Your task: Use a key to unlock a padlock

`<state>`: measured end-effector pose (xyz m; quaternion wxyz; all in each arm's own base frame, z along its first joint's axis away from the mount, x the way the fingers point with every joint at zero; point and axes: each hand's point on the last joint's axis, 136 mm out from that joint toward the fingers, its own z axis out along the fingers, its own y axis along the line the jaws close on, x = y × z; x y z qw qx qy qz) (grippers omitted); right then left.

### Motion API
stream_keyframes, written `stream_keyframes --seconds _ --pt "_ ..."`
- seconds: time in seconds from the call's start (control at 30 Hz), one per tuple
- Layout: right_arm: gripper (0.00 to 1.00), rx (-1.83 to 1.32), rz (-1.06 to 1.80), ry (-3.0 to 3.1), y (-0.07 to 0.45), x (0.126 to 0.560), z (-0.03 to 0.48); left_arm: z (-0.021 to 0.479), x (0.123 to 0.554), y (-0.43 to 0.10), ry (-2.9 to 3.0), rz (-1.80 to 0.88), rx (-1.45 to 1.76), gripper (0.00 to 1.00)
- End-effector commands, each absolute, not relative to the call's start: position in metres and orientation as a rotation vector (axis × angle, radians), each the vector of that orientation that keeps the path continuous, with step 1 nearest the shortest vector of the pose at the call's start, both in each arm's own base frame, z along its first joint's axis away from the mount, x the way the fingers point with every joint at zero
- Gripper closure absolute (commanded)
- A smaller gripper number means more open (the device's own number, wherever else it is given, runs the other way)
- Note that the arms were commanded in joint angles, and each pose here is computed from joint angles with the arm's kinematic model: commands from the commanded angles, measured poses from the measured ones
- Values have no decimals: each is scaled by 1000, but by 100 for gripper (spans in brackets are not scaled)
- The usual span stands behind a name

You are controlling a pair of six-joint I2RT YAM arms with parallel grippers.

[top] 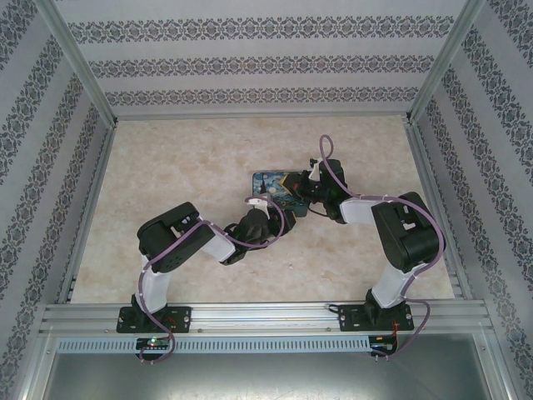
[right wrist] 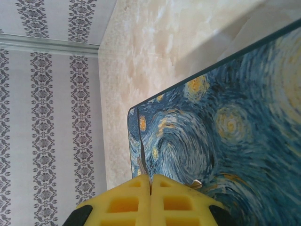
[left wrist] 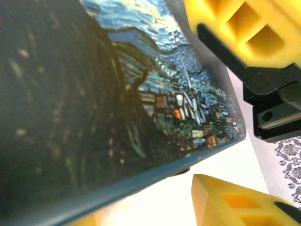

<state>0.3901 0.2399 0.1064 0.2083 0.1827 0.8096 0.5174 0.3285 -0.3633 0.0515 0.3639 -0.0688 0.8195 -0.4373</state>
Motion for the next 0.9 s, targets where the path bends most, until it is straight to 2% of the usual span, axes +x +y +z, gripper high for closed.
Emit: stream_keyframes --seconds 0.0,0.13,0.53,0.87 --pt "100 523 1407 2278 236 388 91 34 322 -370 2155 -1112 -191 43" --pt "100 524 1410 2280 236 388 91 36 316 -377 2144 -1146 -179 41" --pt "100 524 1408 2286 237 387 88 73 311 -375 2046 -1217 -203 45" --pt "100 537 1402 2294 235 386 84 48 320 -371 2082 -1152 -278 45"
